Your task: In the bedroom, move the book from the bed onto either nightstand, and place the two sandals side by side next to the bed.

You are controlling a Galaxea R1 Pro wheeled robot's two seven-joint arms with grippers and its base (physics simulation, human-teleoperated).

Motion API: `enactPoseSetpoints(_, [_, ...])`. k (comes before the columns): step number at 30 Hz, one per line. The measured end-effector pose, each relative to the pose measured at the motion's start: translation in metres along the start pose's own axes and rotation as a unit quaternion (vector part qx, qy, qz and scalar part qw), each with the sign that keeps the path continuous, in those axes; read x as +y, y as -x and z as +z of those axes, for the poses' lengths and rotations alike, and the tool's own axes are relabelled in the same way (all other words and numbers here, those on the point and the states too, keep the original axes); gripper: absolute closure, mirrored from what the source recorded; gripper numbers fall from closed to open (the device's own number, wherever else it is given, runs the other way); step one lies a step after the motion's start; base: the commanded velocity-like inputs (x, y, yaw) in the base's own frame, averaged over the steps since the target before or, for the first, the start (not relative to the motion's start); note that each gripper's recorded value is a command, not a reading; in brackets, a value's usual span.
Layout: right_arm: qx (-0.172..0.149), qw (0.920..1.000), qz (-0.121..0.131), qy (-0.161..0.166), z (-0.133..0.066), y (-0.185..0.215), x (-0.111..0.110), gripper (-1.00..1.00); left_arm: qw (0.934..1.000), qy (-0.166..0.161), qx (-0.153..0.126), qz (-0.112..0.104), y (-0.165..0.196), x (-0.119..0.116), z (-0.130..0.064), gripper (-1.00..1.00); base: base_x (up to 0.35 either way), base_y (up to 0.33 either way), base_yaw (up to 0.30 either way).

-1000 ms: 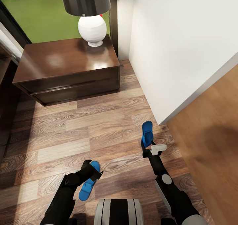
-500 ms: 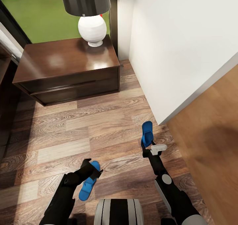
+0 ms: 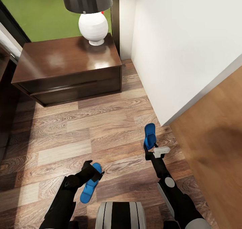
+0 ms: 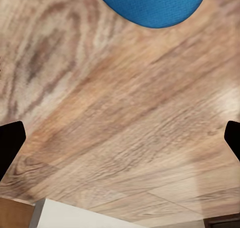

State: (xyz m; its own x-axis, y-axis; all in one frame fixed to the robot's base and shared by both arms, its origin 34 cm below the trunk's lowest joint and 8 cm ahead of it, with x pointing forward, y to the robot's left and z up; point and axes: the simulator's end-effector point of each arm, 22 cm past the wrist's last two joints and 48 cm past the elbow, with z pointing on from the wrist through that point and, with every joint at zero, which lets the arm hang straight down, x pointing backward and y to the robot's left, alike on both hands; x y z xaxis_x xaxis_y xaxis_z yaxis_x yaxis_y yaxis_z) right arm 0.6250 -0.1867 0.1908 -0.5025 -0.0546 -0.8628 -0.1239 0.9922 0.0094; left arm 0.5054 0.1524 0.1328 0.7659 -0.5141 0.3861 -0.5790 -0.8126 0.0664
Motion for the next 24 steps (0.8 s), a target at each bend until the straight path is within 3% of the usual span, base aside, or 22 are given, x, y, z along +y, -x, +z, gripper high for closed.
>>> enactPoseSetpoints(24, [0.035,0.9994,0.005,0.002,0.000,-0.045,0.003,1.00,0.9993,0.019,-0.031,-0.011,0.035,0.014,0.020,-1.00,0.000,0.000,0.000])
